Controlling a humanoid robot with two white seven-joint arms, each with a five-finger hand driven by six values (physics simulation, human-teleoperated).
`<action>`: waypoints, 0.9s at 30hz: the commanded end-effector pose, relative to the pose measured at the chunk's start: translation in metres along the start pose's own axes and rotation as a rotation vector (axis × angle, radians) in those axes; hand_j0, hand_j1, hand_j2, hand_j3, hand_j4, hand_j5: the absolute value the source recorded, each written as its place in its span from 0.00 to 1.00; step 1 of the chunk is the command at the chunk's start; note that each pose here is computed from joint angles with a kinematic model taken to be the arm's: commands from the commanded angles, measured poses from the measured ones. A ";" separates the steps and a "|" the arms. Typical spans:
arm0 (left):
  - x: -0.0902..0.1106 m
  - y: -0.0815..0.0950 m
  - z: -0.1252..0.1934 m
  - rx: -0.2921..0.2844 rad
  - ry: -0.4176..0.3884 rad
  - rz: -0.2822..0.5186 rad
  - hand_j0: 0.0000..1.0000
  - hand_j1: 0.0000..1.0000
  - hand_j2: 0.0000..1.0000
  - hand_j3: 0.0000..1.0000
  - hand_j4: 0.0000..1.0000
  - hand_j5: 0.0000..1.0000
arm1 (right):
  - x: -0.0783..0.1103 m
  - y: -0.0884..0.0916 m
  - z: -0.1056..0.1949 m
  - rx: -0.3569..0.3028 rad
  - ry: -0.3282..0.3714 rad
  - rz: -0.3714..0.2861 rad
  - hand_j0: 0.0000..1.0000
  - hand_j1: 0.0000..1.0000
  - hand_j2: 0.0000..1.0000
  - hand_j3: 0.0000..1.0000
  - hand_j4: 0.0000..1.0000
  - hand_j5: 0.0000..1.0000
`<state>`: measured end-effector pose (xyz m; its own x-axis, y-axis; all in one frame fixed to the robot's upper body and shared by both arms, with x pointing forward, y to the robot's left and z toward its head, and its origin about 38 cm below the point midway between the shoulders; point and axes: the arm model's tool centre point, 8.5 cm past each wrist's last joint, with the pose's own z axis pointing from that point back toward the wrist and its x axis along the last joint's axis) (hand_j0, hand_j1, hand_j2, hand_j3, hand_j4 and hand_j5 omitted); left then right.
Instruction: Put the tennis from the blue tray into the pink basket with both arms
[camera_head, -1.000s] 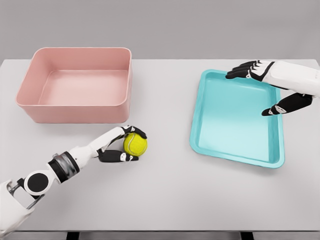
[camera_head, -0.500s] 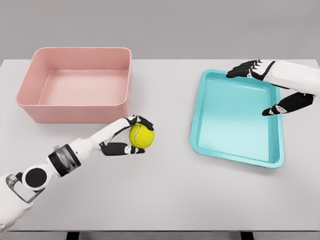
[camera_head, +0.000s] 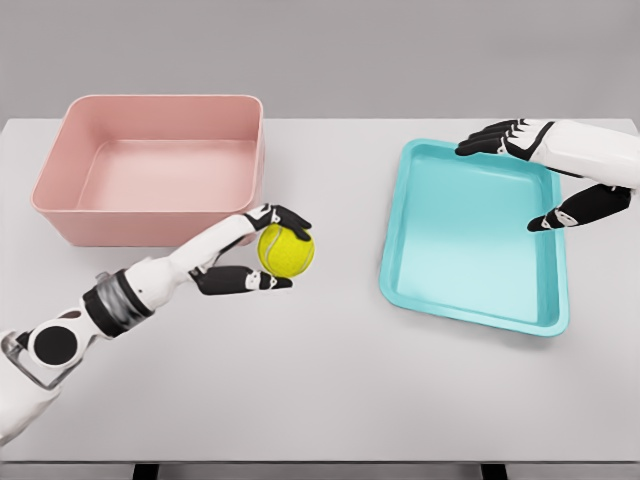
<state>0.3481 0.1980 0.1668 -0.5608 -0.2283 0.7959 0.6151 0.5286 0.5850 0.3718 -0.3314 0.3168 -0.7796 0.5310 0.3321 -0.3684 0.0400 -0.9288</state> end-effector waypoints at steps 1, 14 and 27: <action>0.004 0.008 0.002 0.017 -0.024 -0.011 0.44 0.44 0.44 0.44 0.44 0.44 | 0.000 -0.001 0.000 -0.003 0.000 -0.005 1.00 1.00 1.00 1.00 1.00 1.00; 0.020 0.055 0.012 0.097 -0.078 -0.111 0.44 0.44 0.44 0.44 0.44 0.44 | 0.000 0.000 0.000 -0.004 -0.002 -0.007 1.00 1.00 1.00 1.00 1.00 1.00; 0.026 0.112 0.027 0.194 0.024 -0.142 0.44 0.44 0.44 0.44 0.44 0.44 | 0.001 -0.002 0.003 0.003 -0.001 0.005 1.00 1.00 1.00 1.00 1.00 1.00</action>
<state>0.3840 0.2665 0.2472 -0.6471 -0.3080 0.6974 0.4167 0.6232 0.6618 0.3707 -0.3329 0.3183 -0.7826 0.5307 0.3256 -0.3649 0.0327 -0.9305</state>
